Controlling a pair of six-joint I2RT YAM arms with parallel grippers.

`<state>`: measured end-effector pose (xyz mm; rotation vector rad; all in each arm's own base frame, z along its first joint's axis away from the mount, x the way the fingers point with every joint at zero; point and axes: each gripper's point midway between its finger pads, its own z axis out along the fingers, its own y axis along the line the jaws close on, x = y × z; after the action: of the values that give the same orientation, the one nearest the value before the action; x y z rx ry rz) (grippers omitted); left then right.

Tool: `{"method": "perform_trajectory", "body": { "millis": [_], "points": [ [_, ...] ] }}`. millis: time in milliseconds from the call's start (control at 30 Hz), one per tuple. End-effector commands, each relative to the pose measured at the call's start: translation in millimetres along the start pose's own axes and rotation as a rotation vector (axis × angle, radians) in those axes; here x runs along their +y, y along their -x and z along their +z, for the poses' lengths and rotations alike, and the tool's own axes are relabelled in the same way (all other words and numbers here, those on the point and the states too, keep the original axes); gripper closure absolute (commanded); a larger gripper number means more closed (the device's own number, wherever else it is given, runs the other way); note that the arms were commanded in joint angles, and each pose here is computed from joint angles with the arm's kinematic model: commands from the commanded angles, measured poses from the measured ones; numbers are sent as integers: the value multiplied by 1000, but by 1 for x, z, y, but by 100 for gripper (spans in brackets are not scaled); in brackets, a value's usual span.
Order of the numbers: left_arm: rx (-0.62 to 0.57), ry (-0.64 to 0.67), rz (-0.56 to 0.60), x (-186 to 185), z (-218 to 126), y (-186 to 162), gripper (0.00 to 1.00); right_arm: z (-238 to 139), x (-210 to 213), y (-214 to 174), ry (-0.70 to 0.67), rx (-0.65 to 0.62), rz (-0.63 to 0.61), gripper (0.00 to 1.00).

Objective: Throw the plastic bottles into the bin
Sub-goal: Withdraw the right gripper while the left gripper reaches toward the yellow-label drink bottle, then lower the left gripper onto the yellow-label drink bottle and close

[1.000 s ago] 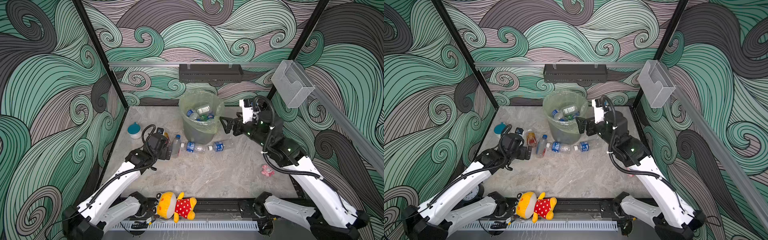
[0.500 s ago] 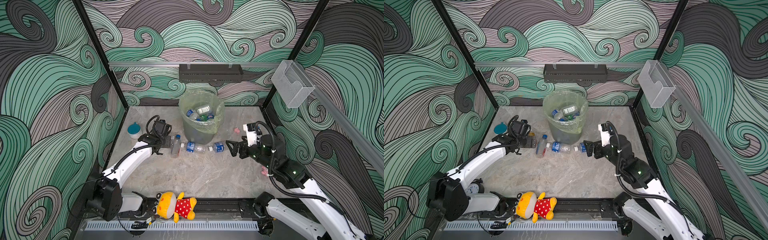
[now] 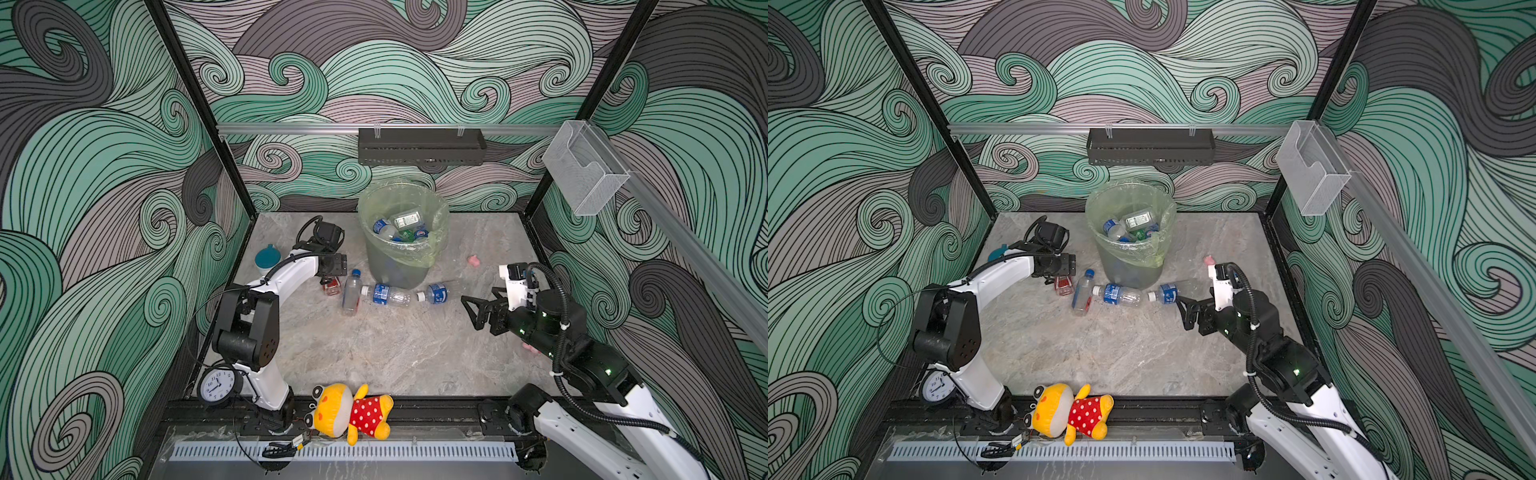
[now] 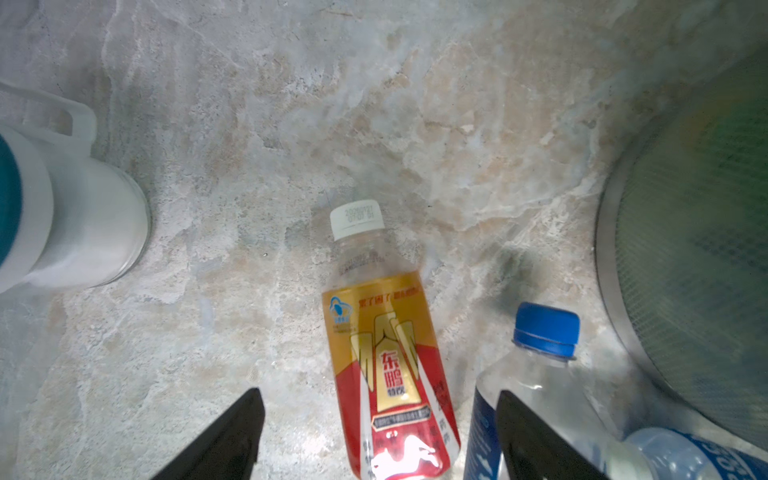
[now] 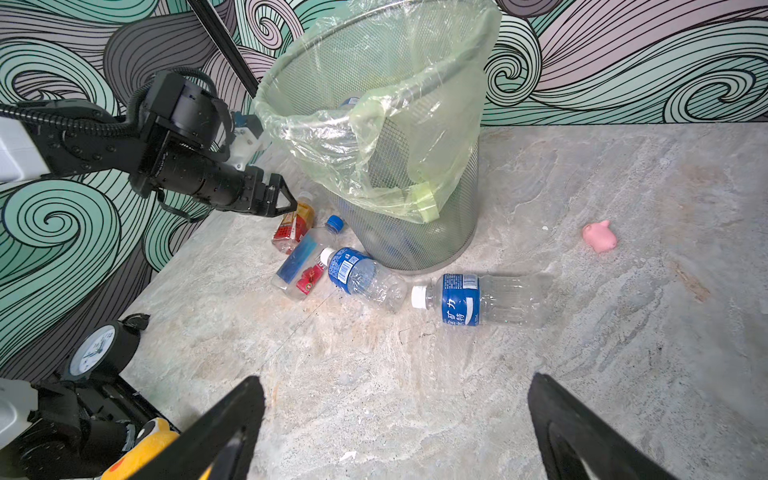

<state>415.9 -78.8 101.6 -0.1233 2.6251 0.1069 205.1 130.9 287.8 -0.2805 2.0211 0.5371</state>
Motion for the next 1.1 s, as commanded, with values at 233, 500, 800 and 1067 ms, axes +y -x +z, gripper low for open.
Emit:
{"method": "perform_trajectory", "body": {
  "millis": [233, 500, 800, 1067],
  "points": [
    [117, 28, -43, -1, 43, -14, 21, 2, 3, -4, 30, -3, 15, 1],
    [178, 43, -39, 0, 64, -27, 35, 9, 7, -5, 51, 3, 31, 1],
    [197, 35, -23, 3, 61, -34, 51, 16, 7, -6, 49, 12, 32, 1],
    [169, 36, 14, 14, 33, -38, 52, 25, 7, -9, 47, 22, 31, 2]
  ]
}}
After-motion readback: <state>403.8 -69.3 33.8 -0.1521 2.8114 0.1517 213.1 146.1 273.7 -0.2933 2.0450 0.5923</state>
